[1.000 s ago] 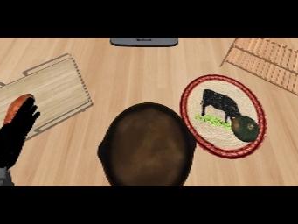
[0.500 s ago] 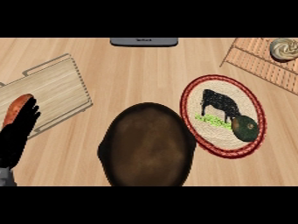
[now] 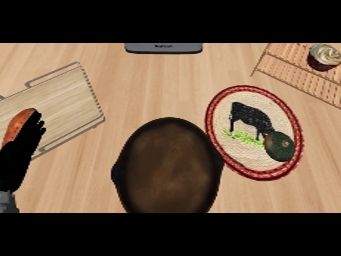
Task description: Pick the cupcake from the placemat and place it in the tiered shelf
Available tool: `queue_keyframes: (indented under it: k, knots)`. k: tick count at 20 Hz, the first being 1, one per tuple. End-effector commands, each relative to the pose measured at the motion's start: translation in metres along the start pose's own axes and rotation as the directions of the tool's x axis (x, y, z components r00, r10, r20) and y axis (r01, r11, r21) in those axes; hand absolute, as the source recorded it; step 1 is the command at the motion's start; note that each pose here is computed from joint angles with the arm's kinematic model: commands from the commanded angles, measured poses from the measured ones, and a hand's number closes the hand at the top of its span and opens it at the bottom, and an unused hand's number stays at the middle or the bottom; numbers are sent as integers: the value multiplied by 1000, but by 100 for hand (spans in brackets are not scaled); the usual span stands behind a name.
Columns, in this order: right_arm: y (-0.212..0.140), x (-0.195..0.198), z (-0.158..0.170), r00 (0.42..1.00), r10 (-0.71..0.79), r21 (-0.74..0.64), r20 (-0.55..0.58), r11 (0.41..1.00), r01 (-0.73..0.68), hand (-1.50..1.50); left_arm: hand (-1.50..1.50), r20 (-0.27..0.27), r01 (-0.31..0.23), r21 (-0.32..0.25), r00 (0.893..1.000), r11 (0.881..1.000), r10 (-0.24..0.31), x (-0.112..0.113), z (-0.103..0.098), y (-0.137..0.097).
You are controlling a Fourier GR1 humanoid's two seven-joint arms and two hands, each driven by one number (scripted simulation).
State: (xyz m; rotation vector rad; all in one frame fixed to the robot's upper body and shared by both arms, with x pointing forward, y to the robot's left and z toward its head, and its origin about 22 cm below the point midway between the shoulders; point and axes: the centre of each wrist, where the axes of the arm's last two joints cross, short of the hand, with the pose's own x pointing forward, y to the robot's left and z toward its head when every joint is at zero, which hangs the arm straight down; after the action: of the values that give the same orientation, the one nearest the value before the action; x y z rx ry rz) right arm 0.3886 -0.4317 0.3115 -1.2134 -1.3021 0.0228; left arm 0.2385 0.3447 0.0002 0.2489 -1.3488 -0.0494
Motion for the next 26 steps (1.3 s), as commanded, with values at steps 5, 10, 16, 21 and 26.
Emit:
queue_keyframes:
  k: [5, 10, 16, 21, 26]
  knots:
    - [-46, -17, 2, 966, -259, -4, 1, 966, 259, -150, 0, -29, -7, 19, 1000, 1000, 8, -1, 9, 5]
    - [-115, -5, 17, 934, -349, -39, 80, 935, 353, -150, 0, -43, 5, 34, 999, 999, -4, -16, 1, 15]
    - [-220, -28, 47, 938, -346, -162, 18, 925, 344, -150, 0, -34, -11, 35, 999, 999, 12, -16, 6, 9]
    - [-270, -76, 74, 957, -280, -129, -71, 954, 269, -150, 0, -41, -4, 48, 999, 999, 6, -14, 10, -1]
    - [-354, -101, 116, 960, -279, -103, -26, 956, 275, -150, 0, -46, 13, 101, 999, 995, -9, -14, 16, 24]
